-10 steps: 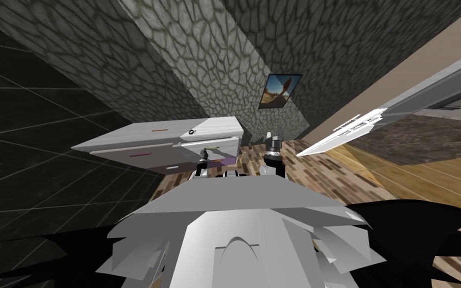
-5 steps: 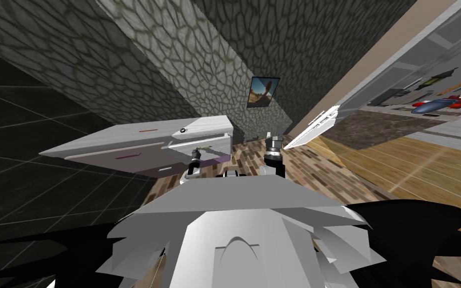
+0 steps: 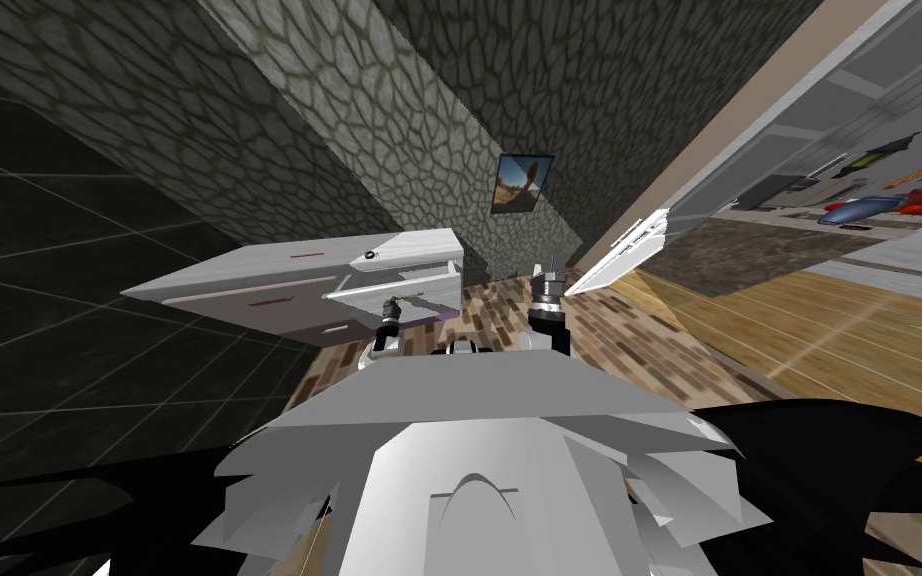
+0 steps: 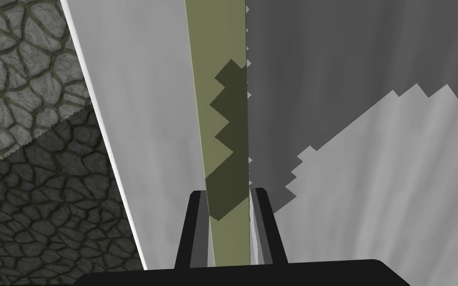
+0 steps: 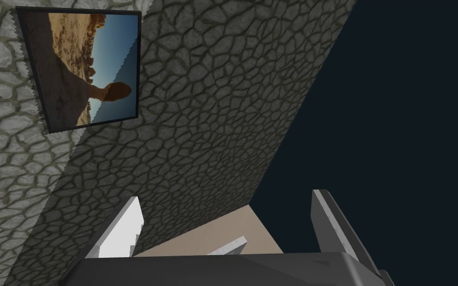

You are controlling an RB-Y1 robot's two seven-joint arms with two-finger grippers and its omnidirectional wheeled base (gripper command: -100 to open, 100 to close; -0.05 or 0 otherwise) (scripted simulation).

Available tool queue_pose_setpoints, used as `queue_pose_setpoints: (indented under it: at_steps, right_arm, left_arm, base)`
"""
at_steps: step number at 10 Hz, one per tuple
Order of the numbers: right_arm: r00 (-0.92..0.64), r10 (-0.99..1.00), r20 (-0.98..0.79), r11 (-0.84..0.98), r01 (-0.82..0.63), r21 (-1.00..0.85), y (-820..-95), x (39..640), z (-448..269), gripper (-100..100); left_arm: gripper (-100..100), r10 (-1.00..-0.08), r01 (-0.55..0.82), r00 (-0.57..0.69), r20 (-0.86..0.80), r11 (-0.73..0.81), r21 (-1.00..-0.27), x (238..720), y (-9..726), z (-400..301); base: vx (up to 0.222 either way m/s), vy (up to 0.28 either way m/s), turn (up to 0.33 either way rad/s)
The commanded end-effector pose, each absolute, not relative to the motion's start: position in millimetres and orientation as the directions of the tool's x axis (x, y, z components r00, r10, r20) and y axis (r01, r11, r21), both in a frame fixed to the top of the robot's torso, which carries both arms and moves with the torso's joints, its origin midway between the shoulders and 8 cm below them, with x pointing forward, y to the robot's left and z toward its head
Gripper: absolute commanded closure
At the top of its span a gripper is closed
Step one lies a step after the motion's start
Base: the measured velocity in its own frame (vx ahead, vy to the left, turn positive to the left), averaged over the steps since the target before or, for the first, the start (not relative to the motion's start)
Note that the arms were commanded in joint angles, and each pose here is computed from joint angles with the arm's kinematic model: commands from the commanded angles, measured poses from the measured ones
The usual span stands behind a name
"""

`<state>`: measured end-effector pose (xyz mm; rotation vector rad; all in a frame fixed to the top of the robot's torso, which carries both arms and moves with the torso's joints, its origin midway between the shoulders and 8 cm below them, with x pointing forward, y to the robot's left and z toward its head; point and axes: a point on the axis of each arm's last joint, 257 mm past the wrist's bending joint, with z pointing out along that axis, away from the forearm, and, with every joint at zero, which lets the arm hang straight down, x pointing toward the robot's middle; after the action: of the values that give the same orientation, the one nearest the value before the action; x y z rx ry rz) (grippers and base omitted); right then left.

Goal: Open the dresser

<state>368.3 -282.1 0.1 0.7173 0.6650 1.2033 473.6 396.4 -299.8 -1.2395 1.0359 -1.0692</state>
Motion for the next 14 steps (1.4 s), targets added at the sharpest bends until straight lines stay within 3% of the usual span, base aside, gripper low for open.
queue_pose_setpoints:
  at_steps: [1, 10, 11, 14]
  right_arm:
    - [0.230, 0.970, -0.077, 0.200, -0.581, 0.789, -282, 368, 0, 0]
    - [0.230, 0.970, -0.077, 0.201, -0.581, 0.789, -282, 368, 0, 0]
    - [0.230, 0.970, -0.077, 0.201, -0.581, 0.789, -282, 368, 0, 0]
    - [0.230, 0.970, -0.077, 0.201, -0.581, 0.789, -282, 368, 0, 0]
  left_arm:
    - [-100, -0.980, 0.044, 0.200, -0.019, 0.028, -0.999, 481, 402, -292]
    - [-100, -0.979, 0.038, 0.205, -0.016, 0.024, -0.999, 511, 420, -257]
    - [0, -0.978, 0.034, 0.206, -0.015, 0.022, -0.999, 511, 421, -258]
    - [0, -0.978, 0.028, 0.207, -0.014, 0.020, -0.999, 511, 421, -261]
  base:
    - [-0.057, -0.013, -0.004]
    - [-0.043, -0.022, -0.006]
    - [0.000, 0.000, 0.000]
    - [0.000, 0.000, 0.000]
